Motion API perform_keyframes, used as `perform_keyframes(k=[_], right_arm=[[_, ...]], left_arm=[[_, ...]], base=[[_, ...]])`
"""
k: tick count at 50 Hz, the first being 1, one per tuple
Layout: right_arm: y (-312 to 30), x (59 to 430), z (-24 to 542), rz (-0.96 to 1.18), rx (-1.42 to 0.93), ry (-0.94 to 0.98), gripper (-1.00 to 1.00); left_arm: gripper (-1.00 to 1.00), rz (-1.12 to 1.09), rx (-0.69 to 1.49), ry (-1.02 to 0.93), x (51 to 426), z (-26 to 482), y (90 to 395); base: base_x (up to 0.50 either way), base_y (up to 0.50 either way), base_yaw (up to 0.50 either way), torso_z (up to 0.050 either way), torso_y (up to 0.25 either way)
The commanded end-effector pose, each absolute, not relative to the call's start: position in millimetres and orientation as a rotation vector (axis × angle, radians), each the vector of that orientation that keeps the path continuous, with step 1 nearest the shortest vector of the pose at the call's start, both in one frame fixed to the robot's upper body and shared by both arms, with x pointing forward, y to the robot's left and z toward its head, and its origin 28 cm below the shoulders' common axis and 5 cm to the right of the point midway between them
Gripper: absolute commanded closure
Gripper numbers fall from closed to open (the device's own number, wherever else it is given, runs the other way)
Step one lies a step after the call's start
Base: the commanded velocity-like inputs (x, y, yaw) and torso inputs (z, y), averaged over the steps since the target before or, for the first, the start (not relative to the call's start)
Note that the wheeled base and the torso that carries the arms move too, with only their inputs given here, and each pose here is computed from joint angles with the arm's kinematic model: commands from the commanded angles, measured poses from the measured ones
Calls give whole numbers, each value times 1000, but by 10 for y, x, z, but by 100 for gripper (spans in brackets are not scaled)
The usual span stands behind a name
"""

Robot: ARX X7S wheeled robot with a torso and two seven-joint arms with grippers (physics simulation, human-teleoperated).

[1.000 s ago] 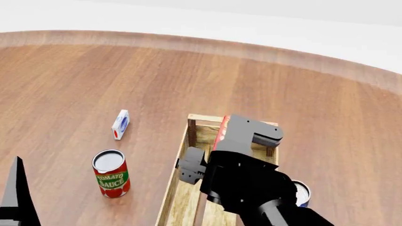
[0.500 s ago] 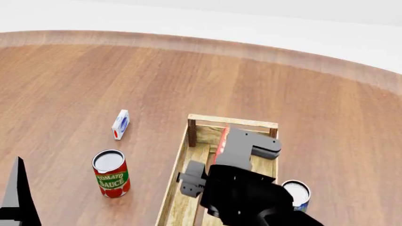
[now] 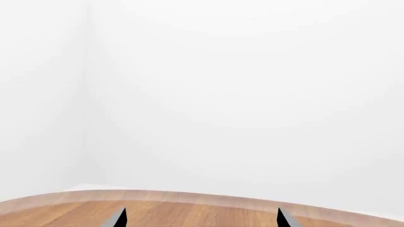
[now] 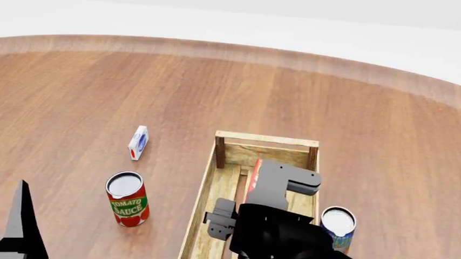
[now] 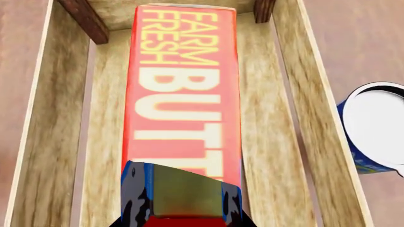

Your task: Pick up the butter and put it in the tray.

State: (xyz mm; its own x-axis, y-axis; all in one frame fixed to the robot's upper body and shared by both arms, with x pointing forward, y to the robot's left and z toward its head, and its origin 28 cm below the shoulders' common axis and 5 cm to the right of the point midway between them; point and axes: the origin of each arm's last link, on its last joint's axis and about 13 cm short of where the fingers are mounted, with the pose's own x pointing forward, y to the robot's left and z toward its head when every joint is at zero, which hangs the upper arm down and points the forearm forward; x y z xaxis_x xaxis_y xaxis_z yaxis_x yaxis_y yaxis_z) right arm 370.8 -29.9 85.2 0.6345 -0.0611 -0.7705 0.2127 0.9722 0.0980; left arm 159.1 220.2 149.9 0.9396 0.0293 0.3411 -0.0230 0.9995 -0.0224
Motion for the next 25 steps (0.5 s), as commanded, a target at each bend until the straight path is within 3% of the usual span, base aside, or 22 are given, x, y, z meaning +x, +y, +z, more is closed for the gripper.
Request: perform_keyframes(k=[1, 25], right_arm=[[-336, 3721, 836, -156, 136, 838, 100], [-290, 3668, 774, -131, 100, 848, 100]], left_arm=[[-100, 25, -18, -347, 1589, 1502, 2196], [-100, 25, -25, -347, 1592, 1500, 2204]], base=[[0, 0, 0, 0, 0], [0, 0, 0, 0, 1]])
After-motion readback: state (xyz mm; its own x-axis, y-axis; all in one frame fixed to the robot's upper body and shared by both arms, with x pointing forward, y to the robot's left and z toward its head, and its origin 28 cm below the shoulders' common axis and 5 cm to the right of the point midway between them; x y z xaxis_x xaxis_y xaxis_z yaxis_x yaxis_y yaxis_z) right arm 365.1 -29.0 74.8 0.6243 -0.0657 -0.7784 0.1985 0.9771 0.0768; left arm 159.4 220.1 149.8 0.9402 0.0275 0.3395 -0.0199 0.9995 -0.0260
